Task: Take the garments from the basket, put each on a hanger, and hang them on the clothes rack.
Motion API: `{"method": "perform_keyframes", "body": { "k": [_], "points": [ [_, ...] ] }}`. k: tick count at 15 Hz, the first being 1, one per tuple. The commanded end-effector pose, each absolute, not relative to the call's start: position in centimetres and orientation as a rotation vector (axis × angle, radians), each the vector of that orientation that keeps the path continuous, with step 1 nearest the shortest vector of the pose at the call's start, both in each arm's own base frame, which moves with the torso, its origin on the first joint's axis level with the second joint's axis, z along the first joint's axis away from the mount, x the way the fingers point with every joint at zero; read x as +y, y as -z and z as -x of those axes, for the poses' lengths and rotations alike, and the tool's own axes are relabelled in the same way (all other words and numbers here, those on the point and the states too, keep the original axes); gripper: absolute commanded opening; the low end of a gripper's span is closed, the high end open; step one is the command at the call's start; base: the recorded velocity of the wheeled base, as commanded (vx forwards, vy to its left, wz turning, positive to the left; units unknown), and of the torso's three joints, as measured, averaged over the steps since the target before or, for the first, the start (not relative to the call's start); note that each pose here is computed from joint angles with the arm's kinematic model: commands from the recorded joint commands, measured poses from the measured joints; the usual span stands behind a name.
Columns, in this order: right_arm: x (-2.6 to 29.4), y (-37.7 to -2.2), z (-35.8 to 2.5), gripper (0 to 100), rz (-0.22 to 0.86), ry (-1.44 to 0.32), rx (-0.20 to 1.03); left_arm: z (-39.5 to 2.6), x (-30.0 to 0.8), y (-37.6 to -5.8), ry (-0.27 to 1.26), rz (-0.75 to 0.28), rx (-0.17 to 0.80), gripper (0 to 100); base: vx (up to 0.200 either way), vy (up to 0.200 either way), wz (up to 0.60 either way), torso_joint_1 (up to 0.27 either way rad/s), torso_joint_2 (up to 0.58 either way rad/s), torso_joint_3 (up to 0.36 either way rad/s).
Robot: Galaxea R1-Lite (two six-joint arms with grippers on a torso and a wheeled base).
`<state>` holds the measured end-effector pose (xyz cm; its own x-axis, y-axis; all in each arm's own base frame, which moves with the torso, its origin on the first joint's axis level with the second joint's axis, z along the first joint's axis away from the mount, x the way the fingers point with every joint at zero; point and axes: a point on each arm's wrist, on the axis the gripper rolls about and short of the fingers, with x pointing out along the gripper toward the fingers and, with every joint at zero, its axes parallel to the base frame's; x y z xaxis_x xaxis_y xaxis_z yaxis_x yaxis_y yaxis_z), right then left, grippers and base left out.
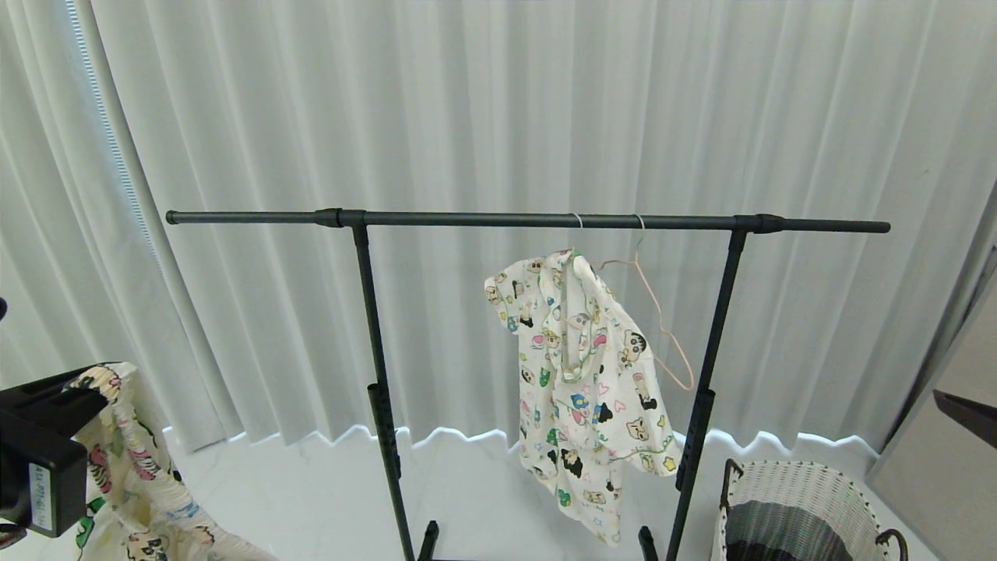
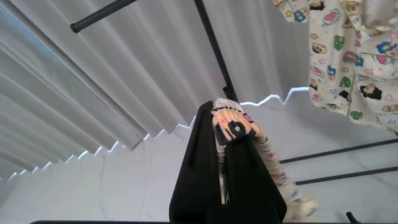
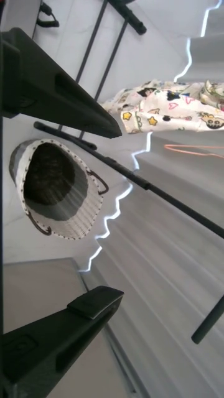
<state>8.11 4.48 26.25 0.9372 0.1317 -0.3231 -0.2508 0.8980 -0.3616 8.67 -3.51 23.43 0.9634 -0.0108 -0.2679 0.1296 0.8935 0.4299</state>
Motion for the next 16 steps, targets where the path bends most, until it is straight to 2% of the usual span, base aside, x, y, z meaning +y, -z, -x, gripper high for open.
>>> {"method": "perform_keyframes", "body": {
  "k": [1, 12, 16],
  "points": [
    [4.51, -26.23, -8.15, 100, 0.414, -0.202, 0.299, -8.68, -3.52, -23.40, 0.074, -0.462, 0.265, 0, 0.200, 0.000, 0.00, 0.002, 0.00, 0.002],
    [4.62, -25.61, -8.29, 100, 0.422, -0.207, 0.321, -8.32, -3.83, -23.44, 0.121, -0.466, 0.247, 0, 0.200, 0.000, 0.00, 0.003, 0.00, 0.002],
    [4.97, -25.36, -8.69, 100, 0.409, -0.283, 0.341, -8.32, -3.83, -23.40, 0.121, -0.465, 0.248, 0, 0.200, 0.000, 0.00, 0.005, 0.00, 0.001]
  ]
}}
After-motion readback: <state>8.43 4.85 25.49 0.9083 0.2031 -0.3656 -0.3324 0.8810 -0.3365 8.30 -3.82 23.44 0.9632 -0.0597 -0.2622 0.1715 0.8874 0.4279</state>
